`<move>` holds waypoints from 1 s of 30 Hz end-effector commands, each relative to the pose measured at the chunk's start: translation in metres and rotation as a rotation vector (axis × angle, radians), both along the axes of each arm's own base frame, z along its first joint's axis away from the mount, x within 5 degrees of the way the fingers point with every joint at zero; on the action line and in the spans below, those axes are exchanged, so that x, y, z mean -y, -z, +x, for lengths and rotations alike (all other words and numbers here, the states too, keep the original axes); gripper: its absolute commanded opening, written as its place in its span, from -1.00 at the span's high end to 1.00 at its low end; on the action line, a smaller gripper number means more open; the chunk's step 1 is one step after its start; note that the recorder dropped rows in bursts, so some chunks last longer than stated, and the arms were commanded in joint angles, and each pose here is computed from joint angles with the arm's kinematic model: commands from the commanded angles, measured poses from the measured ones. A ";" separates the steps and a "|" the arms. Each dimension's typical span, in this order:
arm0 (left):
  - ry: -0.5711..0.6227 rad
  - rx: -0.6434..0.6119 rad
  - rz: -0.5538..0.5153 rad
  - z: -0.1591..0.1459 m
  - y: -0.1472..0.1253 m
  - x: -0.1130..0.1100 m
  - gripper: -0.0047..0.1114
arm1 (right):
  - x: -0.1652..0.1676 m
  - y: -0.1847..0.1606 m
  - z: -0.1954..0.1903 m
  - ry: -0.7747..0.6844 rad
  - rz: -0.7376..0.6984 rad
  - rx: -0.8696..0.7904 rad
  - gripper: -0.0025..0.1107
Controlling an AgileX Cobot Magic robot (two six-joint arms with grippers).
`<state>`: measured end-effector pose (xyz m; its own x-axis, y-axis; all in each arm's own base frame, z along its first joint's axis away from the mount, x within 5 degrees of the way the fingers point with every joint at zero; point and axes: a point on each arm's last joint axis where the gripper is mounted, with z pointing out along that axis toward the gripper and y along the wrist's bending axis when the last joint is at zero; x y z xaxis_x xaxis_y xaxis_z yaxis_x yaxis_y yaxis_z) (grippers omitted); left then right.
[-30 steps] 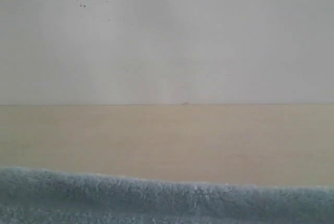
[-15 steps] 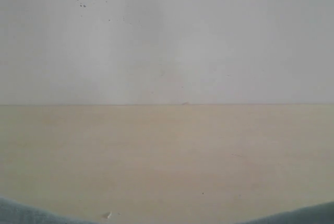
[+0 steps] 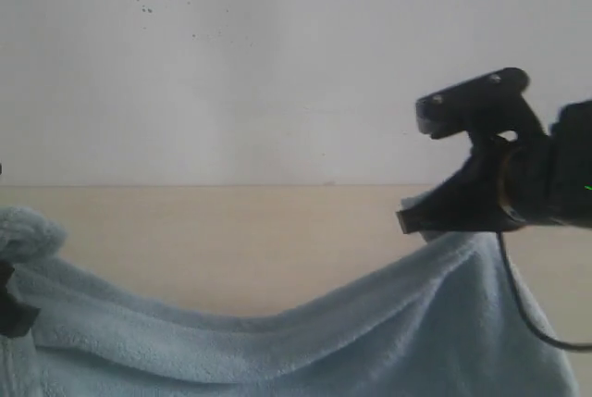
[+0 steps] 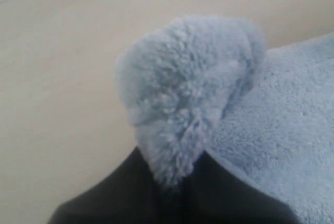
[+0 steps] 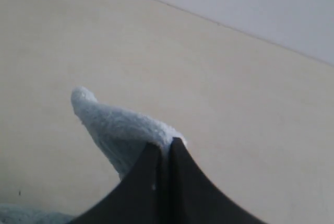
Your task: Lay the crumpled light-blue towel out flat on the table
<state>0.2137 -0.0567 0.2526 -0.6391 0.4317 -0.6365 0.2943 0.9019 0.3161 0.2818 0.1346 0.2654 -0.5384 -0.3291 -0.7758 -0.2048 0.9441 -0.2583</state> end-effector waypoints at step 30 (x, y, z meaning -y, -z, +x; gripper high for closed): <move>-0.250 0.032 -0.150 0.014 0.020 -0.019 0.49 | 0.052 0.027 0.036 -0.003 -0.166 -0.246 0.96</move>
